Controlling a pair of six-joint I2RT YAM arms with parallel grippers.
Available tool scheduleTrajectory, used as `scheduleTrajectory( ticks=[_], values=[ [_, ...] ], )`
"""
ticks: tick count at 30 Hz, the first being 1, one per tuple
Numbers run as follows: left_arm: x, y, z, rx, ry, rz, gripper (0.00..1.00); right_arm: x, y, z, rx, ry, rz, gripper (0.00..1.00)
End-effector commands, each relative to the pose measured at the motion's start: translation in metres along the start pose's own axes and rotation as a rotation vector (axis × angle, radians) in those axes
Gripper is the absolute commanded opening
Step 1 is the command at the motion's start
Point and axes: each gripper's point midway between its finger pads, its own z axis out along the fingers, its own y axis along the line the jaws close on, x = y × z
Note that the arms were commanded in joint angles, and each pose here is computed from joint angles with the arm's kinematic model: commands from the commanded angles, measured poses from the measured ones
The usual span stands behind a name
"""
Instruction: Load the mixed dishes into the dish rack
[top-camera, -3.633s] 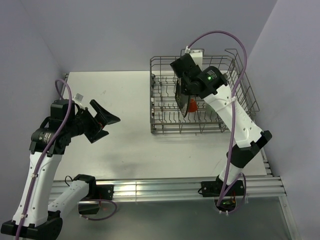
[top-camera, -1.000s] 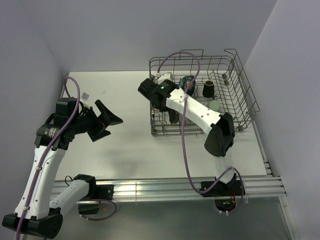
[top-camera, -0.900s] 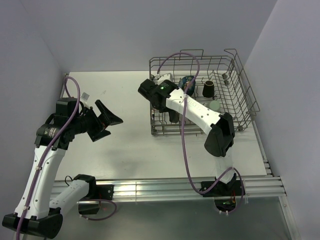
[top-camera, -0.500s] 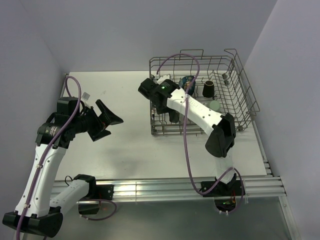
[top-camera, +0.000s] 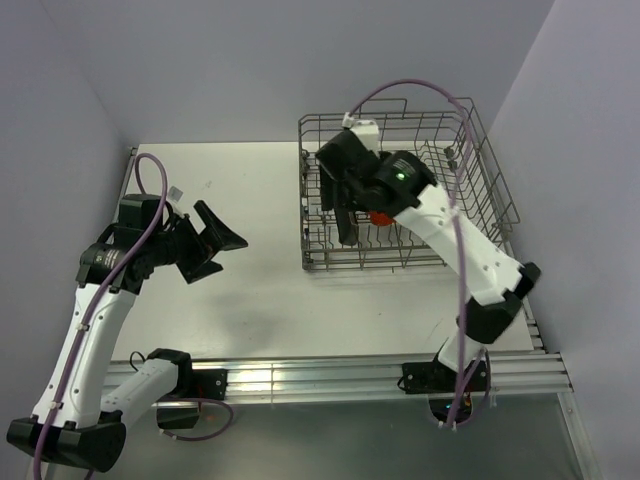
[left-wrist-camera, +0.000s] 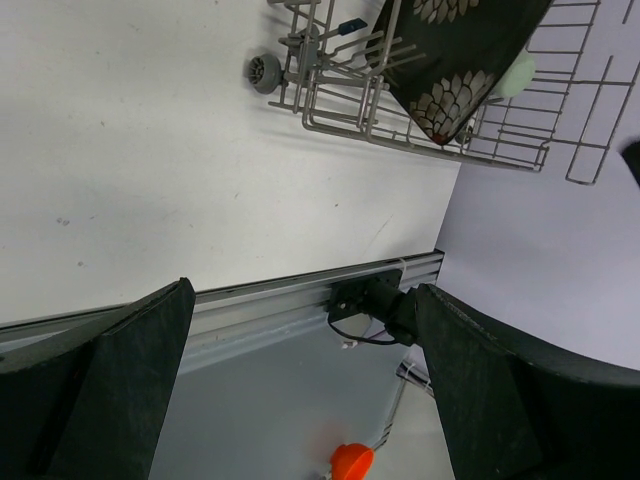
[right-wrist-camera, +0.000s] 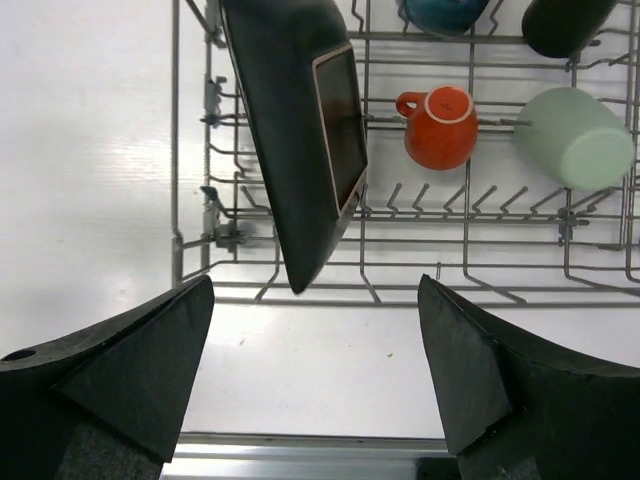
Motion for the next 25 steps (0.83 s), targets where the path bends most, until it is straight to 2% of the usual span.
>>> scheduleTrajectory(
  ticks=[1,3,4,6,7,12,20,25],
  values=[
    [-0.004,-0.001,0.004,0.014,-0.014,0.021,0.99,-0.009,-0.015,-0.038,-0.093,-0.077,0.048,0.9],
    [-0.003,0.001,0.007,0.015,-0.011,0.013,0.99,-0.009,-0.016,-0.054,-0.183,-0.116,0.066,0.91],
    [-0.004,0.001,0.009,0.016,-0.01,0.008,0.99,0.009,-0.015,-0.045,-0.192,-0.078,0.037,0.91],
    [-0.004,0.002,0.012,0.02,-0.009,-0.001,0.99,0.014,-0.017,-0.059,-0.265,-0.099,0.08,0.92],
    [-0.004,0.002,0.014,0.018,-0.008,-0.006,0.99,0.03,-0.017,-0.051,-0.272,-0.068,0.071,0.92],
    [-0.008,0.002,0.021,0.02,-0.007,-0.026,0.99,0.047,-0.026,-0.074,-0.413,-0.121,0.165,0.93],
    [-0.008,0.003,0.038,0.042,0.025,-0.089,0.99,0.093,-0.049,-0.058,-0.354,-0.063,0.19,0.94],
    [-0.005,0.001,0.046,0.068,0.058,-0.127,0.99,0.116,-0.049,-0.049,-0.361,-0.014,0.215,0.94]
  ],
)
